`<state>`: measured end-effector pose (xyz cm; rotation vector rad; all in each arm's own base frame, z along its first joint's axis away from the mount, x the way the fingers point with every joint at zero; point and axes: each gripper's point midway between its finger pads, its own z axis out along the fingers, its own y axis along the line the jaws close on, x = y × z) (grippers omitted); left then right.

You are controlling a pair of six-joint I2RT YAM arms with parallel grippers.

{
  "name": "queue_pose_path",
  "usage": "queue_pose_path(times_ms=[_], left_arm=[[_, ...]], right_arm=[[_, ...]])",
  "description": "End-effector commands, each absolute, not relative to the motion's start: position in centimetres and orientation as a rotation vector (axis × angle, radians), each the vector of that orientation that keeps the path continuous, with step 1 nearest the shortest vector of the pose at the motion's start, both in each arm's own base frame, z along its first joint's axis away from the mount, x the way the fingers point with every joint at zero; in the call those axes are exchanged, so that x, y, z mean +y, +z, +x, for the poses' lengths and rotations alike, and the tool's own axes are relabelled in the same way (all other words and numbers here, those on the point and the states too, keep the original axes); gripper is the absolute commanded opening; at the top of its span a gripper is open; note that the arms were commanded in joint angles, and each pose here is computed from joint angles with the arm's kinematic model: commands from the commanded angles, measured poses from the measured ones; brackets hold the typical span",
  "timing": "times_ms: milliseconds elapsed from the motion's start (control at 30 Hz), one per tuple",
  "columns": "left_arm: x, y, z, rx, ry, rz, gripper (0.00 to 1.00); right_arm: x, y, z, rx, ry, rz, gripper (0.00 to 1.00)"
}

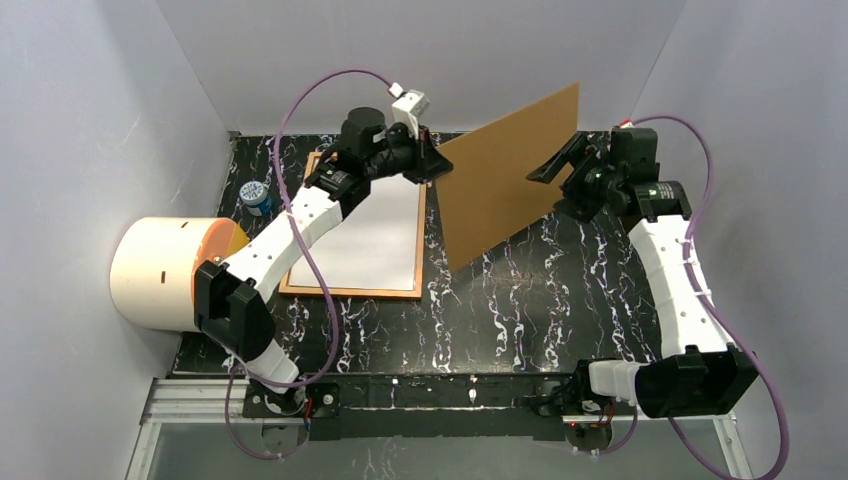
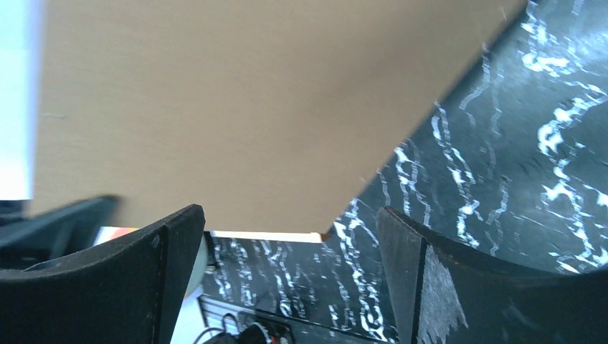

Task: Put the photo into the frame
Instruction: Turn over the photo frame item at the center of the board.

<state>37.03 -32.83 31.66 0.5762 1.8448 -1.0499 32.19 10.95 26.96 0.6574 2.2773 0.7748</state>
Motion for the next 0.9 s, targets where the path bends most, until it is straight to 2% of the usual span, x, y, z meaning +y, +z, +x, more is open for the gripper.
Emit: queue_pose_path(times_ms=[0, 133, 233, 467, 867], left_arm=[[-33.7, 37.3, 34.7, 1.613, -0.872, 0.737, 0.00], [-34.2, 36.9, 33.5, 1.569, -0.664, 0.796, 0.00], [-34.5, 36.8, 32.8, 1.535, -0.595, 0.824, 0.00], [-35.1, 34.7, 30.0, 1.474, -0.511, 0.965, 0.00], [-35.7, 31.7, 24.9, 1.268, -0.440, 1.226, 0.00]], right_arm=[[12.4, 31.9, 32.6, 2.221, 0.907, 0.621, 0.99], [12.6, 35.2, 32.8, 2.156, 0.957, 0.670, 0.99], [12.6, 35.4, 32.7, 2.181, 0.971, 0.776, 0.99], [10.6, 34.5, 32.0, 2.159, 0.849, 1.023, 0.96], [9.6, 29.5, 30.6, 2.262, 0.721, 1.194, 0.84]])
